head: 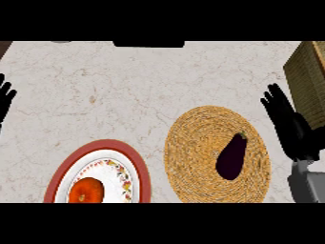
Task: Pick the eggplant from the placemat and place it in the basket
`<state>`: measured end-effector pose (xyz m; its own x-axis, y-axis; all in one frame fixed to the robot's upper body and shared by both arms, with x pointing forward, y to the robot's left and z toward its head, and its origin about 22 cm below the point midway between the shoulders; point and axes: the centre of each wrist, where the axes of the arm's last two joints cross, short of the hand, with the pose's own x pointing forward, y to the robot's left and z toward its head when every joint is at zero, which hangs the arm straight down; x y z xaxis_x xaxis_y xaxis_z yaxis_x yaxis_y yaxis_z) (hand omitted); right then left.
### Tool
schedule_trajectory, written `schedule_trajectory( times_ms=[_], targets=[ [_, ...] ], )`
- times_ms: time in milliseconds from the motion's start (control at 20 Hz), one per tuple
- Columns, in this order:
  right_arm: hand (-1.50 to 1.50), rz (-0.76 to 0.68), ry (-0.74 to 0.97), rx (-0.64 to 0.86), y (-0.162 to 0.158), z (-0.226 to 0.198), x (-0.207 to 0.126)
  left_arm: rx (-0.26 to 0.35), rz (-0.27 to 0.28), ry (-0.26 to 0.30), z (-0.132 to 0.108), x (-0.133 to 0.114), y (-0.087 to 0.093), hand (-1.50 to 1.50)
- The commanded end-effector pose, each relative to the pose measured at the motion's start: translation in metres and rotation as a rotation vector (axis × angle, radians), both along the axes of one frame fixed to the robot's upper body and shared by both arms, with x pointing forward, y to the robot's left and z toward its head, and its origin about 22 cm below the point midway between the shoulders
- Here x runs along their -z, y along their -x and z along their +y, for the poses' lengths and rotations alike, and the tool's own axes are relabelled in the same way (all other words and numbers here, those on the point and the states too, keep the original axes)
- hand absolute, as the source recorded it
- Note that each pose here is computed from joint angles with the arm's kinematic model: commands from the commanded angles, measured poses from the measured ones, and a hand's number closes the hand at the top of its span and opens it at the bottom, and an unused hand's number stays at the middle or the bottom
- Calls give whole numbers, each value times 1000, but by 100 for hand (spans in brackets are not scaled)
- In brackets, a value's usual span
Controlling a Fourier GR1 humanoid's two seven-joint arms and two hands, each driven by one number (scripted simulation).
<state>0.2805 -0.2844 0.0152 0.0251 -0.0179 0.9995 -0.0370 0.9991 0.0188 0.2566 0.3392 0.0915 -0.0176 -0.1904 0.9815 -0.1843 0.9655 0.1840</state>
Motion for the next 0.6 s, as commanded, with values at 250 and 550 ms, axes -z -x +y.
schedule_trajectory(
  times_ms=[250, 550],
  targets=[
    [150, 42, 214, 288, 5, -31, -31, 315, -106, -136, -44, 3, -7, 0],
    [-150, -176, 343, 134, 6, 143, -14, 398, -55, -94, -68, 25, -7, 0]
  ],
)
